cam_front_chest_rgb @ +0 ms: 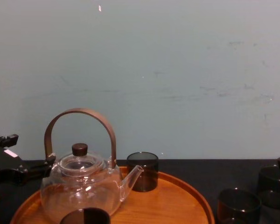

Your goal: Pick up the glass from the table and place it on the tray.

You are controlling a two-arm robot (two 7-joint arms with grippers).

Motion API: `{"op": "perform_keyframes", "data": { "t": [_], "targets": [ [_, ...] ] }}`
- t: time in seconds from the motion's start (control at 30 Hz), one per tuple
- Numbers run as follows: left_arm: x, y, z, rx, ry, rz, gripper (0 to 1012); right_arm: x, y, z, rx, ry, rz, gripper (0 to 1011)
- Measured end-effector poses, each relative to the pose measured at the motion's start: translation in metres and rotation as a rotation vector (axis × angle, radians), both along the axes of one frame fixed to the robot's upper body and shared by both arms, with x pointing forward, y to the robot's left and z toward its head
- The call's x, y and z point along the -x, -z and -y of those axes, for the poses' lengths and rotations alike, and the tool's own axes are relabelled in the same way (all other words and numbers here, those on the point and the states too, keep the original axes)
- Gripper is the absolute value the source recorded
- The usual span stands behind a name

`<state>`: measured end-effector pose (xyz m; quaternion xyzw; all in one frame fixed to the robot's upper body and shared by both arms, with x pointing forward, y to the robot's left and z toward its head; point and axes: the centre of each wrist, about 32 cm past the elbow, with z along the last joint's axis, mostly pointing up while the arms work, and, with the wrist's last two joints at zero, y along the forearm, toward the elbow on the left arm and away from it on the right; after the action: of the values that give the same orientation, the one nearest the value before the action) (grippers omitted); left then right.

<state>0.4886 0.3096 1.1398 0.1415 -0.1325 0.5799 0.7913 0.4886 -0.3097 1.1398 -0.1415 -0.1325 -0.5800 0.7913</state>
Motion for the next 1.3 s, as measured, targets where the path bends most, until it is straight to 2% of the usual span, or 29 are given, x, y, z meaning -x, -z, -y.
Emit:
{"op": "perform_keyframes", "data": {
  "t": [1.3],
  "targets": [
    [0.0,0.0,0.0,0.0,0.0,0.0,1010,0.0,0.0,0.0,0.0,0.0,0.0,1002]
  ]
}}
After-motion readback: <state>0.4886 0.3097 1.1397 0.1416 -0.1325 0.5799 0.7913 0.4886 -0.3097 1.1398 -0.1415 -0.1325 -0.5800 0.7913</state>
